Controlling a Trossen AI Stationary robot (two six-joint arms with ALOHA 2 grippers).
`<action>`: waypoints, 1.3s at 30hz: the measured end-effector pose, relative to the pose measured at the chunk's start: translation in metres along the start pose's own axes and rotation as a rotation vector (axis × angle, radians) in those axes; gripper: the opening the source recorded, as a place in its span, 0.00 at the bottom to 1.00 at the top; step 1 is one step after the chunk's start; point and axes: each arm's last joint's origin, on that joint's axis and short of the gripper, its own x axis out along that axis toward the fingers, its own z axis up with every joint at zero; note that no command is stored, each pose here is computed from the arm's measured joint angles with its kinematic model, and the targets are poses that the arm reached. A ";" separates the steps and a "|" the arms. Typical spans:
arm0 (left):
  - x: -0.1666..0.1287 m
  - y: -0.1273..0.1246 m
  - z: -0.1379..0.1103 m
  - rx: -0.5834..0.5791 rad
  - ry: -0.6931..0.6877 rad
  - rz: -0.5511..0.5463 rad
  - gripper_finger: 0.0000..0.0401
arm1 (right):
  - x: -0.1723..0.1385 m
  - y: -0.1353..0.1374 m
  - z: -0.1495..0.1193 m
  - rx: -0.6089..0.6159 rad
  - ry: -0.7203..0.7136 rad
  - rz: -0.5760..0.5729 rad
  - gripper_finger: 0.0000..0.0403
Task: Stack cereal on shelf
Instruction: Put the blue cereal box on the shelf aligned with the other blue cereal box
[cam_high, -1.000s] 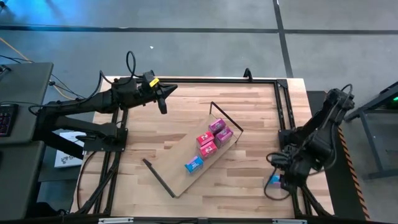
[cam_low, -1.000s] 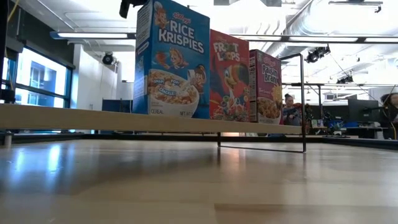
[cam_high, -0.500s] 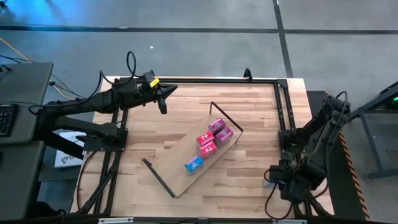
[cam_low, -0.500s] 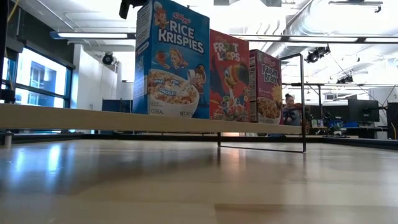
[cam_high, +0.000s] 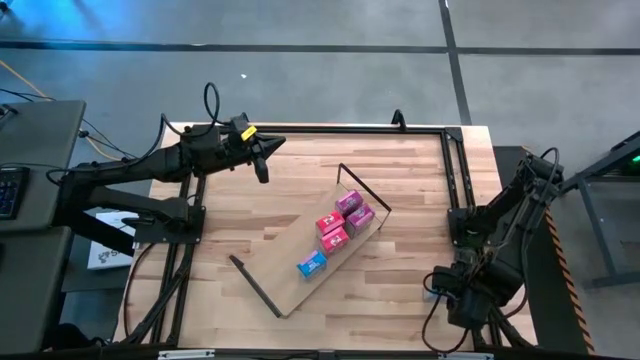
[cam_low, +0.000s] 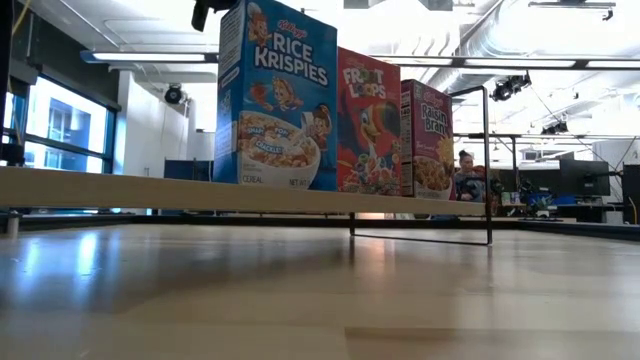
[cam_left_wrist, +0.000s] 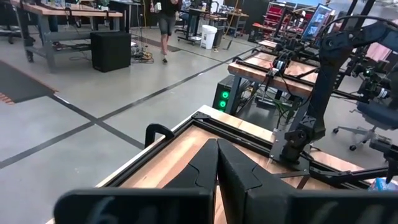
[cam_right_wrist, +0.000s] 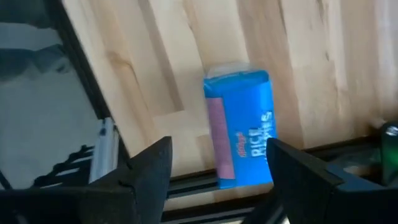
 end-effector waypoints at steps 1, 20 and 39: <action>0.000 0.000 0.000 -0.005 0.000 0.000 0.00 | 0.000 0.001 0.000 0.000 -0.006 0.010 0.59; 0.000 -0.001 -0.002 -0.034 0.030 -0.036 0.00 | 0.036 -0.005 -0.001 -0.115 0.036 -0.031 0.59; 0.000 0.000 -0.001 -0.041 0.010 -0.014 0.00 | 0.058 -0.005 0.001 -0.204 -0.014 0.032 0.44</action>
